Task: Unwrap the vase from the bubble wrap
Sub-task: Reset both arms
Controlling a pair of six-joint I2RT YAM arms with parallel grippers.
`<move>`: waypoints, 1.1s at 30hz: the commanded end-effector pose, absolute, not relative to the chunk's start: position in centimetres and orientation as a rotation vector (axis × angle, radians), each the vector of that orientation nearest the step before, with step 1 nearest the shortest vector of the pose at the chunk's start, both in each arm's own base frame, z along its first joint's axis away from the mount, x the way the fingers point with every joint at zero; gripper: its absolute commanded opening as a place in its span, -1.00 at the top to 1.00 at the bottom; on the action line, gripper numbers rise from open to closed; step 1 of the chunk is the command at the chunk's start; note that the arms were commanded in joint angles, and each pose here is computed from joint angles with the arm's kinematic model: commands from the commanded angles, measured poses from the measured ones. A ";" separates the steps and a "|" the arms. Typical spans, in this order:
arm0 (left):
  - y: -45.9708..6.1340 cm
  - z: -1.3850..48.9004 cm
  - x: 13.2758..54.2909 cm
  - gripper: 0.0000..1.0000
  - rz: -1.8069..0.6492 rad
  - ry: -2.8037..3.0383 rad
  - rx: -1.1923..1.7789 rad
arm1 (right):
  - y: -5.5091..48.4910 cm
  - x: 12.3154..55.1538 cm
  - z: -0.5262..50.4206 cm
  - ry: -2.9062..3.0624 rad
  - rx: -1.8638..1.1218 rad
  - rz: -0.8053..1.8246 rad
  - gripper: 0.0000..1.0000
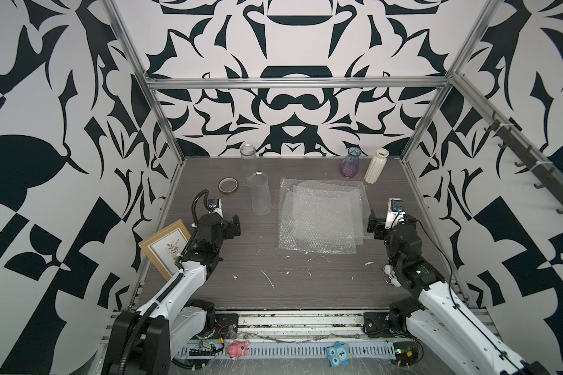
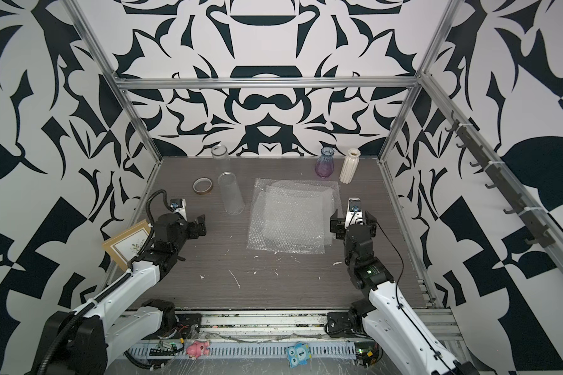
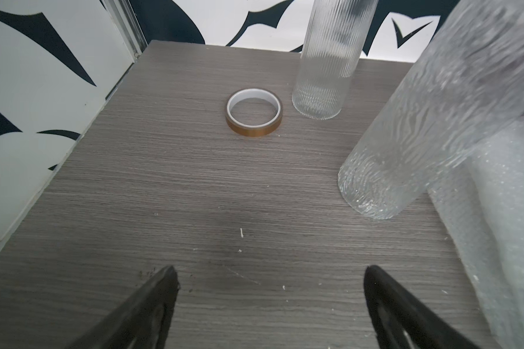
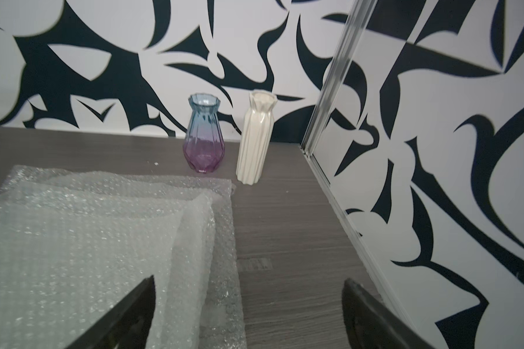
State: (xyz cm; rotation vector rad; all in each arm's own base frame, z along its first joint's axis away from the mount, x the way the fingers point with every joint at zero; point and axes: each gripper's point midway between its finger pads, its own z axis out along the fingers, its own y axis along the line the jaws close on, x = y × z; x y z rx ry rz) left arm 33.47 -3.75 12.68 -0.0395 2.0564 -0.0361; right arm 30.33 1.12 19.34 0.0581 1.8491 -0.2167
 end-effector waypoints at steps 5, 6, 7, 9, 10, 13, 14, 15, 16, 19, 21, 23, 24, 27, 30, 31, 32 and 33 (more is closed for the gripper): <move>-2.1 12.3 35.6 -0.98 -0.032 1.985 -0.043 | 0.1 32.7 18.0 1.779 0.131 -0.171 -0.94; -1.8 12.1 35.8 -0.99 -0.040 1.980 -0.050 | -0.1 33.1 17.7 1.782 0.137 -0.178 -0.93; -1.5 12.1 36.0 -0.98 -0.047 1.974 -0.058 | -0.3 33.4 17.2 1.788 0.142 -0.182 -0.93; -0.9 12.1 36.4 -0.99 -0.061 1.952 -0.067 | -0.5 34.0 16.5 1.779 0.151 -0.191 -0.93; -0.6 11.9 36.6 -0.99 -0.049 1.951 -0.074 | -0.7 34.1 16.3 1.773 0.156 -0.204 -0.93; -0.2 10.9 37.2 -0.98 -0.042 1.958 -0.075 | -1.2 34.6 14.7 1.791 0.161 -0.231 -0.93; -0.3 10.9 37.5 -0.99 -0.044 1.954 -0.074 | -1.2 34.8 14.3 1.791 0.161 -0.220 -0.93; -0.3 11.1 37.7 -0.98 -0.044 1.940 -0.066 | -1.2 35.0 13.8 1.800 0.160 -0.219 -0.93; -0.3 11.1 38.0 -0.98 -0.043 1.932 -0.063 | -1.1 35.3 13.3 1.808 0.156 -0.218 -0.93; -0.3 10.8 38.6 -0.98 -0.033 1.924 -0.050 | -0.9 35.9 12.2 1.807 0.135 -0.221 -0.93; -0.3 10.3 38.7 -0.98 -0.029 1.914 -0.047 | -0.6 36.4 11.5 1.824 0.121 -0.216 -0.93; -0.5 9.6 38.8 -0.98 -0.039 1.909 -0.037 | -0.3 37.0 10.8 1.846 0.096 -0.208 -0.93; -0.8 9.2 38.9 -0.98 -0.050 1.910 -0.016 | -0.1 37.3 10.5 1.854 0.090 -0.205 -0.93; -0.9 8.9 39.2 -0.98 -0.052 1.901 -0.014 | -0.2 37.4 9.8 1.871 0.089 -0.197 -0.93; -1.0 8.8 39.1 -0.98 -0.060 1.905 -0.011 | 0.2 37.9 8.9 1.870 0.067 -0.182 -0.93; -0.8 8.8 39.2 -0.98 -0.054 1.903 -0.016 | 0.2 38.2 8.8 1.873 0.054 -0.194 -0.93; -0.8 8.8 39.3 -0.98 -0.054 1.907 -0.019 | 0.1 38.1 8.4 1.906 0.060 -0.194 -0.91; -0.8 8.8 39.3 -0.98 -0.055 1.915 -0.022 | -0.1 38.2 8.3 1.919 0.076 -0.195 -0.90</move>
